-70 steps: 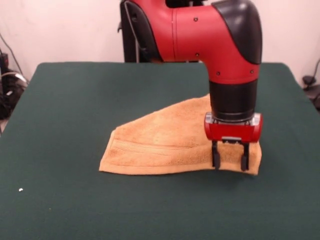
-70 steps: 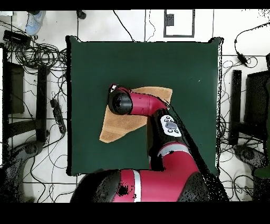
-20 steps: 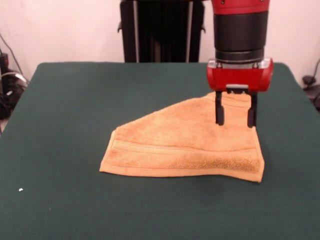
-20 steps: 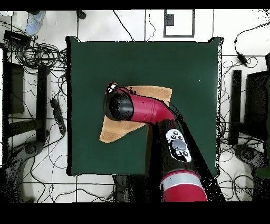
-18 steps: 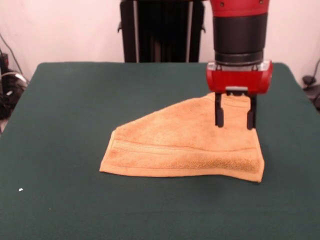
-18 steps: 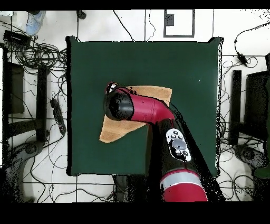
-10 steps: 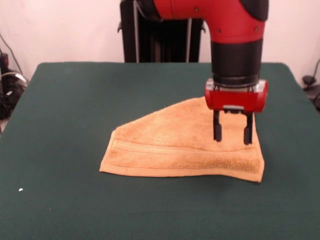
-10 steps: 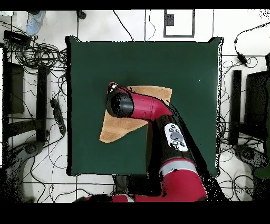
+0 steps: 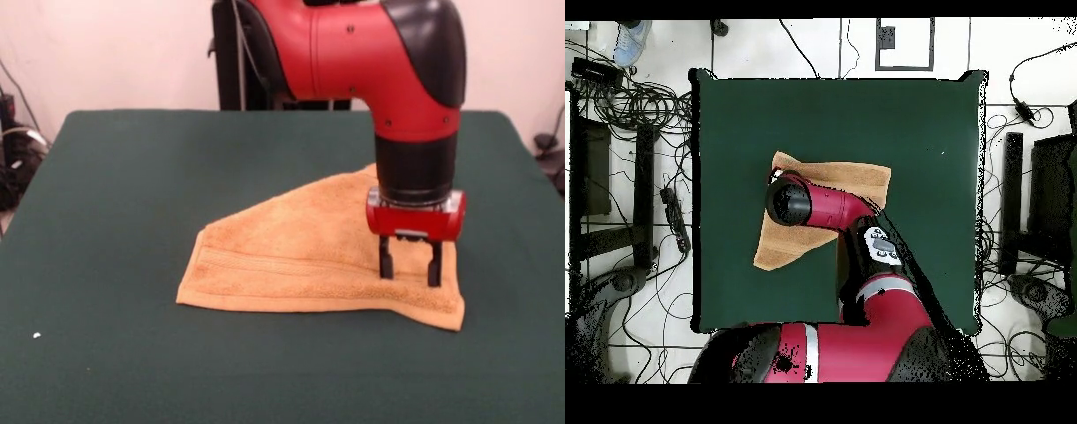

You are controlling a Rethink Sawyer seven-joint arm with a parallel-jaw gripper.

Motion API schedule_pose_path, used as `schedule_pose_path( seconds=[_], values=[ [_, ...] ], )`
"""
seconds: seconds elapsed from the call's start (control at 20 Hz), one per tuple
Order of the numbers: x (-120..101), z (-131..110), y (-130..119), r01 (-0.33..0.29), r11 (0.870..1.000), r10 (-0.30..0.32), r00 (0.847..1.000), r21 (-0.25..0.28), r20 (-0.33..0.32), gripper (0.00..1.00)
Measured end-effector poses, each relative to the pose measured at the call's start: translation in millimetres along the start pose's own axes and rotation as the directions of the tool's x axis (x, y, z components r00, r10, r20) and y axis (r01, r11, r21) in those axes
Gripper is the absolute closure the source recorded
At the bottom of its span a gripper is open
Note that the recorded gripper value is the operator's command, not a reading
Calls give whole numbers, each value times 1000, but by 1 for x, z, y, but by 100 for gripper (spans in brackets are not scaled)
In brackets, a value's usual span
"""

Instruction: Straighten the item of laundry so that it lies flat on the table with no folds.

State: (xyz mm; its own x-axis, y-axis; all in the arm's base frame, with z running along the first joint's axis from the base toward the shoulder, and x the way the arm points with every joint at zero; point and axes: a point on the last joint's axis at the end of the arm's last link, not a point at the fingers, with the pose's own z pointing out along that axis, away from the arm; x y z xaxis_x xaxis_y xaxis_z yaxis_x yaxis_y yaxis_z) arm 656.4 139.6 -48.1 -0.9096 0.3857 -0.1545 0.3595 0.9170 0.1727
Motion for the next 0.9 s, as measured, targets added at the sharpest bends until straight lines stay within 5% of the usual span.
schedule_pose_path(
  seconds=[0.55,0.6,0.9],
  values=[
    [-6,1,2,3,1000,-3,1000,-4,26,0],
    [-7,1,2,3,1000,-2,1000,-3,27,100],
    [-9,4,-4,3,1000,-4,999,7,40,100]
  ],
)
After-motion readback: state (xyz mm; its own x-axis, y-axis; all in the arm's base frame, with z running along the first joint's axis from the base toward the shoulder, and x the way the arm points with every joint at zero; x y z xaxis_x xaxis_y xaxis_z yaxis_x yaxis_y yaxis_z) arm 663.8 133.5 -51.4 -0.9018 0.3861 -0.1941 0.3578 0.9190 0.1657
